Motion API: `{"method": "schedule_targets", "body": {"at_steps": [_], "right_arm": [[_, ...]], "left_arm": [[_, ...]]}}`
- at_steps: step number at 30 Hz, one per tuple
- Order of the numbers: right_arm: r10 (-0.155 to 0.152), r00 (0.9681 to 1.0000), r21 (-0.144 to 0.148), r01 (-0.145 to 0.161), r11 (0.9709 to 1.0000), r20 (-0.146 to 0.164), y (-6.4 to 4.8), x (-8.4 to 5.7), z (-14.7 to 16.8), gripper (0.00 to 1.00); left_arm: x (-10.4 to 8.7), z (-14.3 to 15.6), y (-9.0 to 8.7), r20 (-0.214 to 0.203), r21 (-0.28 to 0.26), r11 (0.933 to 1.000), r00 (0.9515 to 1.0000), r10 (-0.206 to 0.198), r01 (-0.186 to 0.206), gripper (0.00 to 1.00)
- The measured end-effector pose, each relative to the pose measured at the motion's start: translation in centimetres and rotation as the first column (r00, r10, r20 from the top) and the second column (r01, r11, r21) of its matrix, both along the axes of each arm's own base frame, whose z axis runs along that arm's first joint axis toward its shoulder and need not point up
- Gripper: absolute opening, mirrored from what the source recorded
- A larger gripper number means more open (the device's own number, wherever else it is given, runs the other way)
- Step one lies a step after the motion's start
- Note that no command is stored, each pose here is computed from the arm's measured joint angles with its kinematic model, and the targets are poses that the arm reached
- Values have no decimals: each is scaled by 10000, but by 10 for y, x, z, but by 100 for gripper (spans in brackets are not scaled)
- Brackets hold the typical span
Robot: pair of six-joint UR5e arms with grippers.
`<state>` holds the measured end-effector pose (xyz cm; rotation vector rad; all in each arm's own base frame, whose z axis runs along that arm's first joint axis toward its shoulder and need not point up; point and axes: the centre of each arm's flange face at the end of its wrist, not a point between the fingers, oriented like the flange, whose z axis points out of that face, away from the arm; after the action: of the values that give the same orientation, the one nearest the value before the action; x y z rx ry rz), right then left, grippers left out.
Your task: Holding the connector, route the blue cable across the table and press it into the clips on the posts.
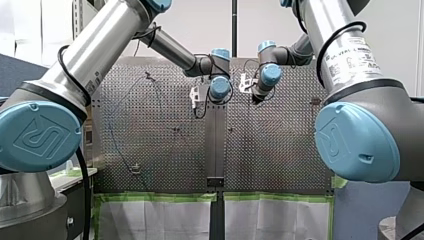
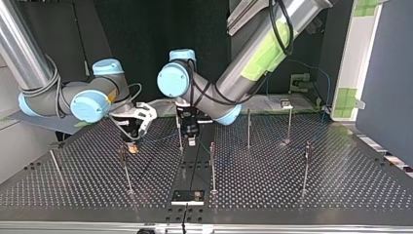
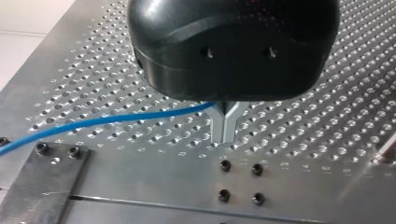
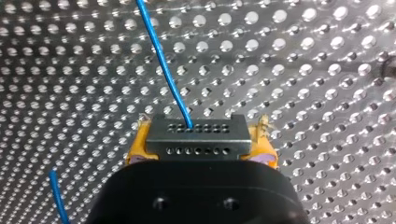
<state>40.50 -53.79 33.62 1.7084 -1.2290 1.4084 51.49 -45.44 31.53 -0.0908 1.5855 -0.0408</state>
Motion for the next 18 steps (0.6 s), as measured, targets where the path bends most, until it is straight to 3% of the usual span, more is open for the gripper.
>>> {"method": "schedule_targets", "body": {"at_steps": [8, 18], "right_arm": [[13, 9999, 225, -11, 9997, -111, 18, -6, -5, 0], [-55, 9986, 822, 97, 9966, -521, 37, -15, -37, 0]], "left_arm": [[-8, -25, 1, 10, -368, 9992, 9999, -167, 167, 0], [-25, -55, -7, -7, -500, 9935, 9948, -1020, 1019, 0]]}}
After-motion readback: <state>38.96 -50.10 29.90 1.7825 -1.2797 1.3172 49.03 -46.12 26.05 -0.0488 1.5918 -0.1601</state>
